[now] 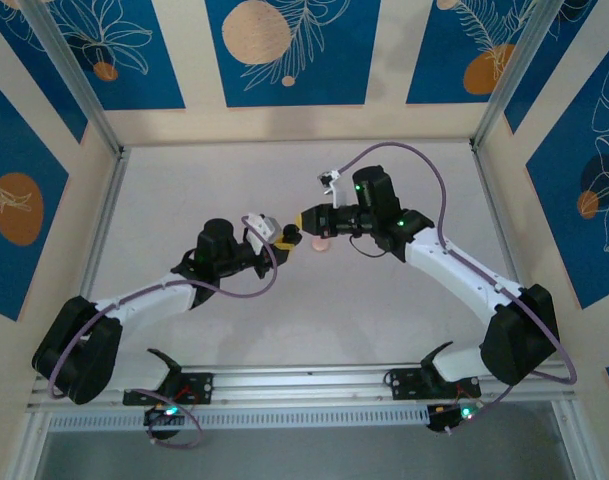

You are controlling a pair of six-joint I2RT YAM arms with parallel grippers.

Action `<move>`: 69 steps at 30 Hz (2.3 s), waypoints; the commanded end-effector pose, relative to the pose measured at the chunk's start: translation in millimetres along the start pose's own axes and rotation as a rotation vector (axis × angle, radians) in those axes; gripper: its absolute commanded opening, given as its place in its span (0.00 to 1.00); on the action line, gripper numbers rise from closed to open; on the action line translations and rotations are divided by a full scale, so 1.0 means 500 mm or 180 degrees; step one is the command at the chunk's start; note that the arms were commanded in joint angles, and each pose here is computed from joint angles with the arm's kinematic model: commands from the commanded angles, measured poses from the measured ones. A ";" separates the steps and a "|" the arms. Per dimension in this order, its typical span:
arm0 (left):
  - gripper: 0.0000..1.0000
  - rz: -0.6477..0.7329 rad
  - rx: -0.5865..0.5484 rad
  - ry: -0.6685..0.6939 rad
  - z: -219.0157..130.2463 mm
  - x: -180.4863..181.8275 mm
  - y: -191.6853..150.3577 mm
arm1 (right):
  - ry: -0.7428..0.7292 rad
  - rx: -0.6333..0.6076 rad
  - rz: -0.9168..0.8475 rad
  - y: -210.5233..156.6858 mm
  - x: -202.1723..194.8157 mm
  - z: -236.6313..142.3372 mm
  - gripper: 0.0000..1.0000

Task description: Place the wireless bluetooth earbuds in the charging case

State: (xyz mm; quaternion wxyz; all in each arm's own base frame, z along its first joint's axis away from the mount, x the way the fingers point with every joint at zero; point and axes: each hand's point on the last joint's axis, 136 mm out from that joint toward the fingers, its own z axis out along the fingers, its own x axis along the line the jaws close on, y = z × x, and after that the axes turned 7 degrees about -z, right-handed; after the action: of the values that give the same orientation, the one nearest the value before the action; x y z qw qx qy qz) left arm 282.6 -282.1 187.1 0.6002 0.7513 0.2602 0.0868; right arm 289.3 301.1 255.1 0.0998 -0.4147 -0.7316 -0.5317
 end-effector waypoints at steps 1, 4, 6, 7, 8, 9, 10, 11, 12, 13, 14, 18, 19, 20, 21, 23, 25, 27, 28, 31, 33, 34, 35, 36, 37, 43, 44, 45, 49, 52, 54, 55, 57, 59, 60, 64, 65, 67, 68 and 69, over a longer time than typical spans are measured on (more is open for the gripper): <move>0.23 0.0070 -0.0217 -0.0128 -0.001 -0.021 0.049 | 0.0045 -0.0020 -0.0024 -0.006 0.011 -0.005 0.16; 0.23 0.0056 -0.0255 -0.0150 -0.001 -0.024 0.054 | -0.0007 -0.0008 -0.0013 -0.012 0.001 -0.001 0.16; 0.23 0.0054 -0.0282 -0.0168 -0.002 -0.026 0.059 | -0.0032 -0.0012 -0.0014 -0.013 -0.004 0.000 0.16; 0.23 0.0058 -0.0297 -0.0184 -0.002 -0.028 0.061 | -0.0049 -0.0023 -0.0021 -0.013 -0.006 0.001 0.16; 0.23 0.0060 -0.0316 -0.0204 -0.003 -0.030 0.064 | -0.0054 -0.0036 -0.0029 -0.011 -0.007 0.001 0.16; 0.23 0.0060 -0.0325 -0.0224 -0.003 -0.033 0.065 | -0.0064 -0.0043 -0.0031 -0.011 -0.008 0.002 0.16; 0.23 0.0059 -0.0339 -0.0247 -0.003 -0.035 0.067 | -0.0085 -0.0063 -0.0031 -0.008 -0.011 0.002 0.16; 0.24 0.0057 -0.0353 -0.0269 -0.004 -0.037 0.068 | -0.0090 -0.0075 -0.0031 -0.007 -0.012 0.002 0.16; 0.23 0.0061 -0.0373 -0.0292 -0.005 -0.040 0.071 | -0.0094 -0.0089 -0.0033 -0.005 -0.012 0.002 0.16; 0.24 0.0061 -0.0393 -0.0307 -0.005 -0.042 0.073 | -0.0101 -0.0104 -0.0031 -0.003 -0.015 0.002 0.16; 0.24 0.0054 -0.0415 -0.0313 -0.006 -0.043 0.075 | -0.0110 -0.0111 -0.0027 -0.003 -0.016 0.003 0.16; 0.24 0.0028 -0.0496 -0.0334 -0.009 -0.045 0.083 | -0.0135 -0.0128 -0.0029 -0.004 -0.021 0.003 0.16; 0.24 0.0024 -0.0510 -0.0331 -0.009 -0.045 0.085 | -0.0138 -0.0126 -0.0028 -0.006 -0.022 0.002 0.16; 0.24 0.0019 -0.0525 -0.0327 -0.011 -0.045 0.086 | -0.0143 -0.0127 -0.0035 -0.006 -0.022 0.002 0.16; 0.24 0.0017 -0.0538 -0.0330 -0.011 -0.046 0.088 | -0.0149 -0.0124 -0.0033 -0.008 -0.023 0.001 0.16; 0.24 0.0016 -0.0575 -0.0327 -0.014 -0.046 0.094 | -0.0159 -0.0113 -0.0037 -0.012 -0.025 0.000 0.16; 0.24 0.0003 -0.0603 -0.0318 -0.015 -0.045 0.097 | -0.0175 -0.0107 -0.0041 -0.016 -0.026 -0.002 0.15; 0.24 0.0001 -0.0617 -0.0320 -0.017 -0.046 0.099 | -0.0209 -0.0109 -0.0056 -0.019 -0.030 -0.006 0.15; 0.24 -0.0001 -0.0622 -0.0319 -0.017 -0.047 0.099 | -0.0213 -0.0107 -0.0071 -0.020 -0.030 -0.008 0.15; 0.24 0.0005 -0.0645 -0.0309 -0.020 -0.047 0.104 | -0.0209 -0.0077 -0.0084 -0.025 -0.030 -0.013 0.16; 0.24 0.0013 -0.0656 -0.0307 -0.022 -0.048 0.106 | -0.0179 -0.0059 -0.0091 -0.028 -0.028 -0.014 0.16; 0.24 0.0014 -0.0661 -0.0301 -0.022 -0.047 0.108 | -0.0159 -0.0049 -0.0089 -0.029 -0.027 -0.015 0.17; 0.24 0.0020 -0.0670 -0.0301 -0.023 -0.047 0.110 | -0.0140 -0.0034 -0.0101 -0.032 -0.025 -0.014 0.17; 0.24 0.0023 -0.0673 -0.0303 -0.023 -0.048 0.110 | -0.0125 -0.0034 -0.0112 -0.032 -0.023 -0.014 0.17; 0.24 0.0023 -0.0675 -0.0303 -0.024 -0.048 0.110 | -0.0115 -0.0036 -0.0124 -0.031 -0.022 -0.016 0.17; 0.24 0.0038 -0.0698 -0.0320 -0.027 -0.052 0.115 | -0.0112 -0.0028 -0.0152 -0.033 -0.023 -0.019 0.18; 0.24 0.0047 -0.0707 -0.0329 -0.029 -0.054 0.117 | -0.0110 -0.0030 -0.0157 -0.032 -0.024 -0.020 0.19; 0.24 0.0053 -0.0714 -0.0340 -0.029 -0.055 0.118 | -0.0104 -0.0022 -0.0164 -0.034 -0.024 -0.019 0.19; 0.24 0.0050 -0.0729 -0.0428 -0.030 -0.064 0.120 | -0.0041 -0.0038 -0.0238 -0.028 -0.015 -0.021 0.20; 0.24 0.0053 -0.0771 -0.0492 -0.032 -0.071 0.125 | -0.0035 -0.0047 -0.0287 -0.023 -0.013 -0.023 0.21; 0.25 0.0051 -0.0786 -0.0528 -0.032 -0.074 0.127 | -0.0059 -0.0051 -0.0301 -0.018 -0.016 -0.024 0.21; 0.24 0.0057 -0.0792 -0.0554 -0.032 -0.077 0.128 | -0.0066 -0.0054 -0.0311 -0.015 -0.015 -0.026 0.21; 0.24 0.0049 -0.0790 -0.0578 -0.032 -0.079 0.128 | -0.0086 -0.0088 -0.0320 -0.006 -0.015 -0.030 0.24; 0.25 0.0047 -0.0785 -0.0580 -0.032 -0.079 0.128 | -0.0095 -0.0108 -0.0332 0.001 -0.013 -0.035 0.27; 0.25 0.0047 -0.0787 -0.0574 -0.032 -0.078 0.128 | -0.0094 -0.0118 -0.0346 0.004 -0.012 -0.037 0.28; 0.25 0.0048 -0.0777 -0.0562 -0.031 -0.077 0.127 | -0.0039 -0.0185 -0.0401 0.016 0.006 -0.051 0.39; 0.25 0.0048 -0.0771 -0.0560 -0.030 -0.076 0.126 | -0.0022 -0.0204 -0.0414 0.019 0.010 -0.055 0.42; 0.25 0.0046 -0.0763 -0.0557 -0.030 -0.076 0.125 | 0.0021 -0.0250 -0.0453 0.024 0.022 -0.066 0.47; 0.25 0.0044 -0.0755 -0.0548 -0.030 -0.075 0.123 | 0.0044 -0.0276 -0.0475 0.027 0.029 -0.071 0.48; 0.25 0.0048 -0.0750 -0.0549 -0.029 -0.075 0.123 | 0.0059 -0.0302 -0.0486 0.031 0.033 -0.077 0.50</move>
State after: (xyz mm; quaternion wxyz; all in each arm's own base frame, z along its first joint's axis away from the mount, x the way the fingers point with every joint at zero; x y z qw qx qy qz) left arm 269.4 -294.2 239.3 0.6851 0.6922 0.2207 0.0523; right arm 284.9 280.9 263.4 0.0554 -0.3808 -0.7405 -0.5511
